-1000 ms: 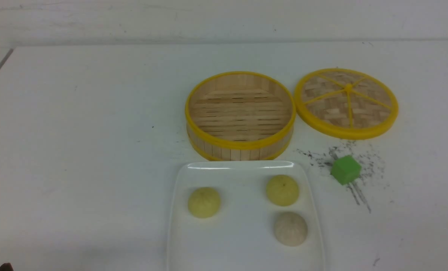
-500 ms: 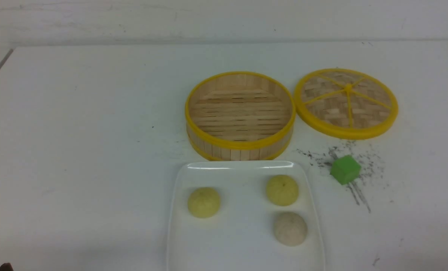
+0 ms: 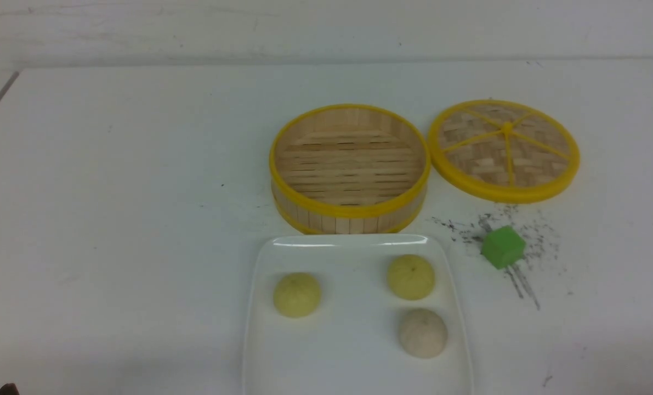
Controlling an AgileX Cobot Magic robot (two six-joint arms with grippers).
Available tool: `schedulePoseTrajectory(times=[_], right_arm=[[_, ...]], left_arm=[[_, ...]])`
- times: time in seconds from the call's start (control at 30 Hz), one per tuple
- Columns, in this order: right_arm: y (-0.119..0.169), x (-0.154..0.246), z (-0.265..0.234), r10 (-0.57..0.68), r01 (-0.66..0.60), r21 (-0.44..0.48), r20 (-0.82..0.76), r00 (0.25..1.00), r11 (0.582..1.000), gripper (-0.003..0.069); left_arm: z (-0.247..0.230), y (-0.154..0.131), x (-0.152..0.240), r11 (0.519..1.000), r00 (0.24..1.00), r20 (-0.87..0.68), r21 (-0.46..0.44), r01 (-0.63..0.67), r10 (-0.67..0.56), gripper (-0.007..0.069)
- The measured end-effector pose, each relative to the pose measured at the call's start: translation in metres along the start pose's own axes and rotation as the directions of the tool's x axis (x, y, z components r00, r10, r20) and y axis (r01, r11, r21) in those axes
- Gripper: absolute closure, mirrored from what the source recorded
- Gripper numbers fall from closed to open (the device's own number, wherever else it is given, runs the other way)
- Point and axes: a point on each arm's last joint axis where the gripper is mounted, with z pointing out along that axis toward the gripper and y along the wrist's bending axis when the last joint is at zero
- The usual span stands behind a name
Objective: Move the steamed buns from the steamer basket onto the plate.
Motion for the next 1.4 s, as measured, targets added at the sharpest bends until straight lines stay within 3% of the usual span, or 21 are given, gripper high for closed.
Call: schedulePoseTrajectory(times=[0.1,0.23,1.4], right_arm=[[-0.0055,0.0002,-0.0002,0.035,-0.035,0.104,0.0,0.999,0.994,0.0165],[-0.0087,0.0004,-0.0006,0.055,-0.055,0.162,0.002,0.998,0.985,0.0165],[-0.0091,0.0003,-0.0006,0.058,-0.057,0.169,0.003,0.998,0.984,0.0165]], left_arm=[[0.0,0.0,0.0,1.0,1.0,0.0,0.0,0.0,0.0,0.0308],[-0.0001,0.0,-0.0002,1.0,1.0,0.0,0.0,0.0,0.0,0.0308],[-0.0001,0.0001,-0.0002,1.0,1.0,-0.001,-0.001,-0.002,0.002,0.0308]])
